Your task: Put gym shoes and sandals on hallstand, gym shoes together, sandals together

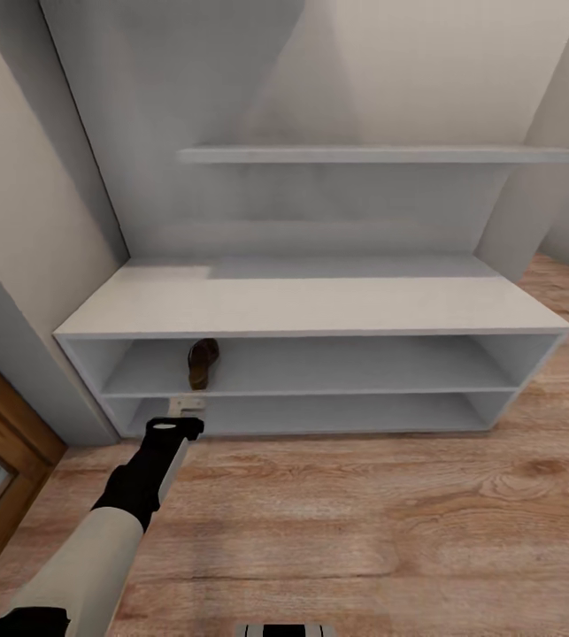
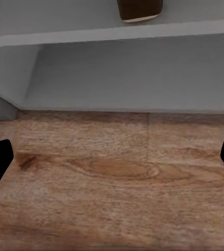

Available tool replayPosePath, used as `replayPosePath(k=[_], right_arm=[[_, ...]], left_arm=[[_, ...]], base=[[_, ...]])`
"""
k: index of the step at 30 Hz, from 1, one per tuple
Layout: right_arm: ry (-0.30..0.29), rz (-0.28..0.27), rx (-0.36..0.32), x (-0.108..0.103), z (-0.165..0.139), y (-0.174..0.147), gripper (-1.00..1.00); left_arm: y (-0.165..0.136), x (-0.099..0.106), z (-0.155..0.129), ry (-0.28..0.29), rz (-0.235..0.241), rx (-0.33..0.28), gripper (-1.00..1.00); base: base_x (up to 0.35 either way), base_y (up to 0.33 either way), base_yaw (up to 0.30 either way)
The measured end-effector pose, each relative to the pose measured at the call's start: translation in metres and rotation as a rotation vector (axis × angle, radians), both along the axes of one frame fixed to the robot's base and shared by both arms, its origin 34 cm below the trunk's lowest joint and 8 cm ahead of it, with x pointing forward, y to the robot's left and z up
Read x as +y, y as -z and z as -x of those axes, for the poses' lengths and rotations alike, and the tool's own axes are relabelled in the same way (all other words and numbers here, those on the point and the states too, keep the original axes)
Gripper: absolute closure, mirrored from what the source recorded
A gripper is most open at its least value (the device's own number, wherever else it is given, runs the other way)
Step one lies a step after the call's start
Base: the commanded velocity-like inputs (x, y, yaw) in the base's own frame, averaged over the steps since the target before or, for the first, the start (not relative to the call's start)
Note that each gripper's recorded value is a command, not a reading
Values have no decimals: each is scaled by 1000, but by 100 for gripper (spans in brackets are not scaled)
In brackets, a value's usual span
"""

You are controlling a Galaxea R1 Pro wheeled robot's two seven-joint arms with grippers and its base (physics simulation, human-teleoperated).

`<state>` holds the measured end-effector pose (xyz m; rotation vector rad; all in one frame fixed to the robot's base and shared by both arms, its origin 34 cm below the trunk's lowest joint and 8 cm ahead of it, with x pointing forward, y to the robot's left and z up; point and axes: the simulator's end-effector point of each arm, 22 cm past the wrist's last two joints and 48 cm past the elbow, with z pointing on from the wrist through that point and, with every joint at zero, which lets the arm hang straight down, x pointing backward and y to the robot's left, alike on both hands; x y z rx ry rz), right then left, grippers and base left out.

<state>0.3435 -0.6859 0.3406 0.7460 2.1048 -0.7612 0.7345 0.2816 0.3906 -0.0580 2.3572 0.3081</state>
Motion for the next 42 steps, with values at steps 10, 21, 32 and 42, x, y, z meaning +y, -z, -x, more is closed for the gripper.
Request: replayPosePath(k=[10, 21, 32, 42], right_arm=[[-1, 5, -6, -1, -2, -3, 100], [1, 1, -2, 0, 0, 0, 100], [-4, -3, 4, 4, 0, 3, 100], [-3, -2, 2, 4, 0, 3, 100]], left_arm=[[55, 8, 63, 37, 27, -122, -100], [95, 12, 164, 412, 321, -128, -100], [78, 28, 210, 518, 530, -139, -100], [78, 29, 210, 513, 532, -142, -100]], base=[[-3, 0, 0], [0, 0, 0], [0, 0, 0], [0, -124, 0]])
